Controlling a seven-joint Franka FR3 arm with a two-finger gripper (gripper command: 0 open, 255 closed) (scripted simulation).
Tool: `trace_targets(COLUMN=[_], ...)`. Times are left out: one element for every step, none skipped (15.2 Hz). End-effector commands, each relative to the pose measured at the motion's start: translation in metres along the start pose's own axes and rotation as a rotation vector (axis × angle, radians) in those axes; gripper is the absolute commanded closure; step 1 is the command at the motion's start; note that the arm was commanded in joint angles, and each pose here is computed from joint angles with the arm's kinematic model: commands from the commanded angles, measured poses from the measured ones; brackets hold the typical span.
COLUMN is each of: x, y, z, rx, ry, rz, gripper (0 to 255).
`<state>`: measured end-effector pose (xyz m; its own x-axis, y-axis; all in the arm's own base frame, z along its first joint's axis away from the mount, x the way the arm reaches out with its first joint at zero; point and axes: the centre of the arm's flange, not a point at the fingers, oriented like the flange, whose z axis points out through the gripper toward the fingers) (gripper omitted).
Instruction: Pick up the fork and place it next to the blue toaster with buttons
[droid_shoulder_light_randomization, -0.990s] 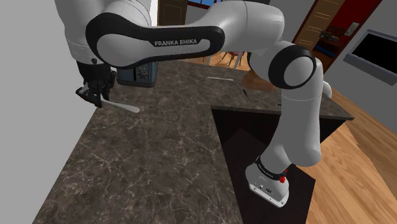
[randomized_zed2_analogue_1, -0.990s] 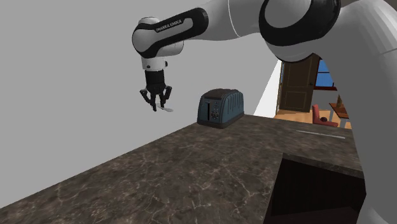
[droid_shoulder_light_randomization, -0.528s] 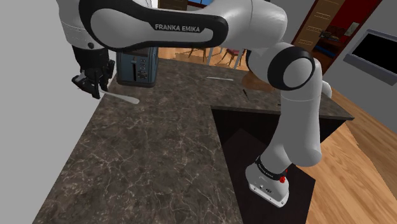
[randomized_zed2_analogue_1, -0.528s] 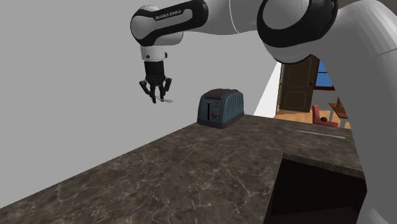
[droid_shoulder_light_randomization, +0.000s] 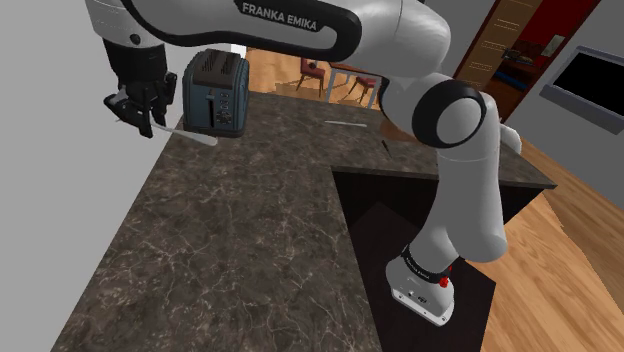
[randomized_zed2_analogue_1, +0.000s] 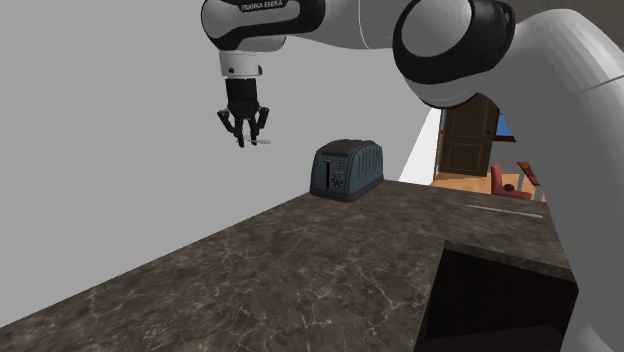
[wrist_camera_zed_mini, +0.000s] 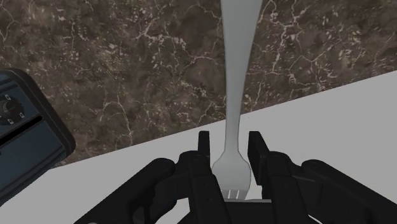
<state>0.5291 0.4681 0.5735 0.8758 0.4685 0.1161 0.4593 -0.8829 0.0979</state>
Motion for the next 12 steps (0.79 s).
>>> trace_targets(x=[0.0,0.001,0.001,0.002,0.002,0.003,0.003,0.001,-0.002,-0.004,-0.006,-0.009], y=[0.0,0.001,0.001,0.002,0.002,0.003,0.003,0.016,0.029,0.042,0.055,0.068], z=[-0.012,-0.017,-0.022,-0.027,-0.033,-0.038,-0.038,-0.037,-0.036,-0.035,-0.034,-0.033], rx=[0.0,0.0,0.0,0.0,0.0,0.0,0.0,0.0,0.0,0.0,0.0,0.0], ry=[0.0,0.0,0.0,0.0,0.0,0.0,0.0,0.0,0.0,0.0,0.0,0.0], rz=[0.0,0.0,0.0,0.0,0.0,0.0,0.0,0.0,0.0,0.0,0.0,0.0], gripper=[255,255,255,255,255,255,255,255,255,255,255,255])
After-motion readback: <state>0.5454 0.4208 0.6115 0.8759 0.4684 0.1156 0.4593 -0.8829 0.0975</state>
